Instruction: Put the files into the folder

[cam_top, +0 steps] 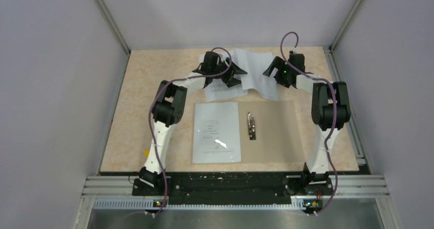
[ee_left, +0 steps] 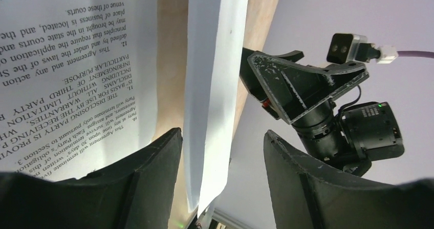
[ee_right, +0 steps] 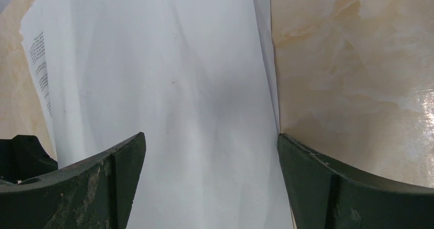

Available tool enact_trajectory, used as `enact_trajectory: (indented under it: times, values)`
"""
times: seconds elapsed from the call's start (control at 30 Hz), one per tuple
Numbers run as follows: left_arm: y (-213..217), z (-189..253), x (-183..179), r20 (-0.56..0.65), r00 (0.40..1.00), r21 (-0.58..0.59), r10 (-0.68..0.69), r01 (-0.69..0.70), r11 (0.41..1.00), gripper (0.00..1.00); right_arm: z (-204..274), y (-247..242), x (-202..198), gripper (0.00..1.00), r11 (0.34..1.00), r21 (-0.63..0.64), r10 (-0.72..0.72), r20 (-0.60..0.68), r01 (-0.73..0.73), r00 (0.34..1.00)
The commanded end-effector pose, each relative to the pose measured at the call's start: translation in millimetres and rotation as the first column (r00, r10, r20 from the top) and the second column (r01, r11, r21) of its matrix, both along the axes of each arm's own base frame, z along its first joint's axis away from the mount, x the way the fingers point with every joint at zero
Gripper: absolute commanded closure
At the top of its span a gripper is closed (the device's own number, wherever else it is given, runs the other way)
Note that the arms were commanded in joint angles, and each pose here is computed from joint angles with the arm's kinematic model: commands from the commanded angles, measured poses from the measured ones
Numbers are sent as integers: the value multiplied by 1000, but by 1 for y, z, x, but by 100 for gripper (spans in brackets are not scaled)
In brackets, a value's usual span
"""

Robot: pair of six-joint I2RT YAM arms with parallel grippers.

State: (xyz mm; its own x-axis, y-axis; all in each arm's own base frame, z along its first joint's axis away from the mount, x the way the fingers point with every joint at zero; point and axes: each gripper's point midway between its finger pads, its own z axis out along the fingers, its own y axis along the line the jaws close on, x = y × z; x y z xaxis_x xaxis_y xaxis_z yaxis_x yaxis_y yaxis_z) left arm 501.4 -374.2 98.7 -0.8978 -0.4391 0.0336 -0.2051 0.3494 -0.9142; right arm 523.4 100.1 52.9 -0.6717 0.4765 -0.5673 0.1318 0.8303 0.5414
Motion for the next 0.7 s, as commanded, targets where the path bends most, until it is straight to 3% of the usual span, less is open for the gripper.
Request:
enact_trajectory:
  times: [0.0,0.33,0.67]
  values:
    - [1,69,7,119,992,-134,32,-15,991,36,-23,11,-19,1,999,4,39,-89,-39,995]
    - [-3,78,10,120,992,-232,48,-19,972,38,-21,11,-20,1,999,3,44,-89,-44,995]
    - [-8,73,13,120,992,-228,40,-12,973,39,-20,13,-20,1,999,9,52,-89,-51,995]
